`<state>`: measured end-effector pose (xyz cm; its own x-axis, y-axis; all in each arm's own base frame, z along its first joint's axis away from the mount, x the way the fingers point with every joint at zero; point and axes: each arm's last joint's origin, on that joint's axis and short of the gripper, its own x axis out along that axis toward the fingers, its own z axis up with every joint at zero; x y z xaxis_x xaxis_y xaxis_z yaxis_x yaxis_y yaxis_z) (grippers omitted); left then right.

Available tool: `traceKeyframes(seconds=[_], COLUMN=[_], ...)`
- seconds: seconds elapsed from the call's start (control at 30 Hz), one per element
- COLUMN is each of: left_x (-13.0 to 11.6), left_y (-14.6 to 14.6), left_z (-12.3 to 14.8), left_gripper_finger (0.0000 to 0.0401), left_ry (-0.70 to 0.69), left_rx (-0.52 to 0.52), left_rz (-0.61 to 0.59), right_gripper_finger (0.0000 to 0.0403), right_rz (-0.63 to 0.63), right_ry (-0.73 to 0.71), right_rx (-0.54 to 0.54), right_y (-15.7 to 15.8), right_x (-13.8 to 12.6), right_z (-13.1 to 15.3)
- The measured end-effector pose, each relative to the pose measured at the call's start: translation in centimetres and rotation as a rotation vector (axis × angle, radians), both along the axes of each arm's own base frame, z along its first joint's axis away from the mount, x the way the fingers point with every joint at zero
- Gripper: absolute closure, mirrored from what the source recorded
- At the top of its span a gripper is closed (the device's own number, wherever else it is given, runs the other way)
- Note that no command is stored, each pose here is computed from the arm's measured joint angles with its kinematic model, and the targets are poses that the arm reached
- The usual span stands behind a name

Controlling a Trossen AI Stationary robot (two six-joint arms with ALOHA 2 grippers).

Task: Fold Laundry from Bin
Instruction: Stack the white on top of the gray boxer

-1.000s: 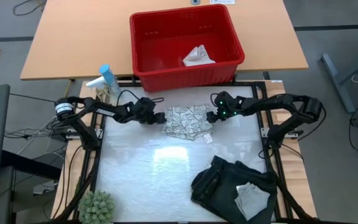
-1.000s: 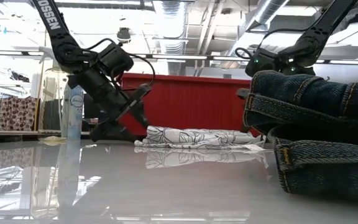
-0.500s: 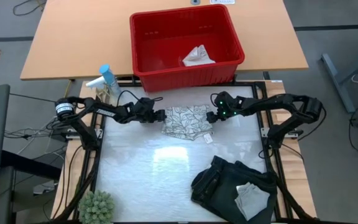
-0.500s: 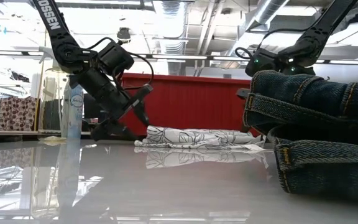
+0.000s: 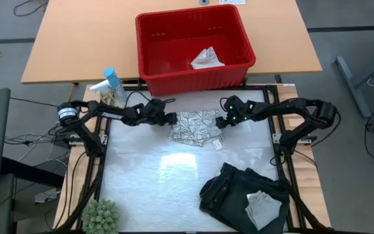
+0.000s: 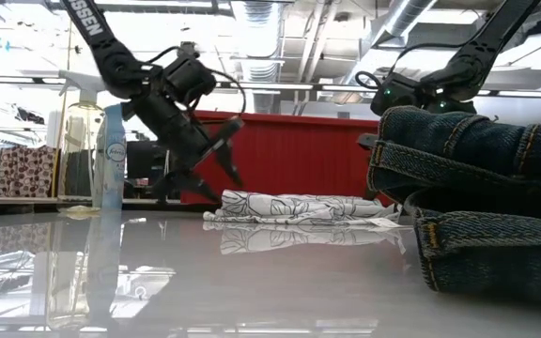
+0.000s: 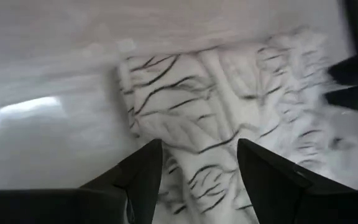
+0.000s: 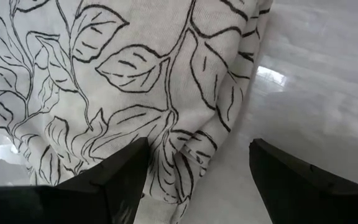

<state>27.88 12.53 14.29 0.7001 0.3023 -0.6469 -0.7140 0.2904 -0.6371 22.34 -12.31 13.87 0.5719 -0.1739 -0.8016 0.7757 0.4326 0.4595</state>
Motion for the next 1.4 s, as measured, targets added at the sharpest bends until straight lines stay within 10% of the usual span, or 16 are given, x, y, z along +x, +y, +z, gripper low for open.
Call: traceKeyframes(seconds=[0.7,0.97,1.23,1.4], left_x=[2.7,2.7,2.8,3.4], left_y=[0.2,0.1,-0.1,0.5], left_z=[-3.0,-3.0,-3.0,-2.4], left_gripper_finger=[0.0204,0.0264,0.0391,0.0398], left_ry=[-0.055,-0.055,-0.051,-0.069], left_rx=[-0.132,-0.13,-0.113,-0.155], left_rz=[-0.034,-0.076,-0.103,-0.141], right_gripper_finger=[0.0111,0.0186,0.0365,0.0365], right_rz=[0.006,0.022,0.059,0.054], right_ry=[0.004,-0.002,-0.013,-0.039], right_rx=[0.035,0.119,0.084,0.037], right_y=[0.2,0.0,-0.6,-0.8], right_x=[0.1,1.9,3.0,3.3], right_z=[-0.4,-3.1,-2.3,0.1])
